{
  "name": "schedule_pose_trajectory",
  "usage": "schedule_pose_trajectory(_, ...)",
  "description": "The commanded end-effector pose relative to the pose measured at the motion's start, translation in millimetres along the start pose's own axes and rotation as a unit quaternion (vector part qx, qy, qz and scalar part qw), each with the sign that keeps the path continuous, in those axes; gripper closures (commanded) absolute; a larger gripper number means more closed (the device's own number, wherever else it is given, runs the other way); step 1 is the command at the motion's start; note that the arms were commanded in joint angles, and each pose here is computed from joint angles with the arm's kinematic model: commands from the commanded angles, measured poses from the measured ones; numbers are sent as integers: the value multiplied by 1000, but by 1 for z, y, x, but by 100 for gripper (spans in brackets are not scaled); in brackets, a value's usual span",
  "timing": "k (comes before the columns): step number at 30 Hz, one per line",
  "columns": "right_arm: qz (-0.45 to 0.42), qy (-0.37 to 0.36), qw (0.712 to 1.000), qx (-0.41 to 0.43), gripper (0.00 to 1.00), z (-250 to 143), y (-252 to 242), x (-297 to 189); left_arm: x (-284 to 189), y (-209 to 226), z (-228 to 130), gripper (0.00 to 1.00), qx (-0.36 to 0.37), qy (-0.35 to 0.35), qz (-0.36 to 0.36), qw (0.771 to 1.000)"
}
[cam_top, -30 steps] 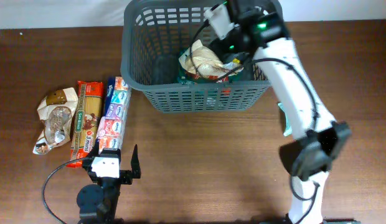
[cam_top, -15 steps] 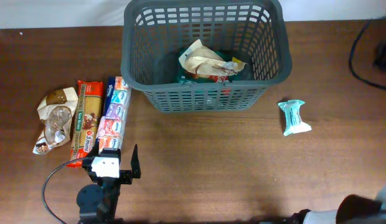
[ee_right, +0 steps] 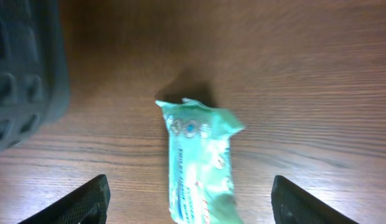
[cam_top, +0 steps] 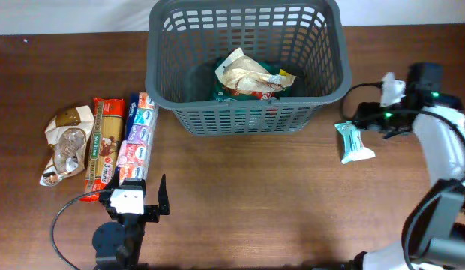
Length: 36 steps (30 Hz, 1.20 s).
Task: Pack container
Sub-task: 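Grasp the mint-green wet-wipe pack with the right gripper, then drop the wet-wipe pack into the basket and withdraw right arm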
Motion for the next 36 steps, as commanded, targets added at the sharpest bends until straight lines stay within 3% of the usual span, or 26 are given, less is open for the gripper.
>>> schedule_pose_trajectory(1, -51, 46, 998, -14, 20, -12, -8, 32, 0, -1, 0, 1, -6, -4, -4, 1000)
schedule_pose_trajectory(9, -56, 115, 992, -3, 27, -27, -18, 77, 0, -1, 0, 1, -6, -4, -4, 1000)
schedule_pose_trajectory(11, -55, 120, 991, 0, 36, -29, -19, 80, 0, -1, 0, 1, -6, -4, -4, 1000)
schedule_pose_trajectory(15, -54, 118, 991, 0, 81, -28, -19, 80, 0, -1, 0, 1, -6, -4, -4, 1000)
schedule_pose_trajectory(17, -52, 115, 992, 0, 96, -27, -18, 77, 0, -1, 0, 1, -6, -4, -4, 1000)
schedule_pose_trajectory(23, -15, 44, 999, 17, 96, 11, -6, 31, 0, -1, 0, 1, -6, -4, -4, 1000)
schedule_pose_trajectory(28, 2, -84, 996, 0, 96, 64, 15, -69, 0, -1, 0, 1, -6, -4, -4, 1000)
schedule_pose_trajectory(32, 60, -207, 975, -46, 96, 90, 57, -171, 0, -1, 0, 1, -6, -4, -4, 1000)
schedule_pose_trajectory(36, 142, -285, 940, -122, 96, 85, 118, -245, 0, -1, 0, 1, -6, -4, -4, 1000)
Point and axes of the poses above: each gripper's point midway between its finger pads, its own x axis out along the fingers, its own y axis along the line the jaws close on, z = x × y, the point moved 7 cm from there along -x, back along the fingers, and after that the axes turned 13 degrees about x, right-handed, at the moved point
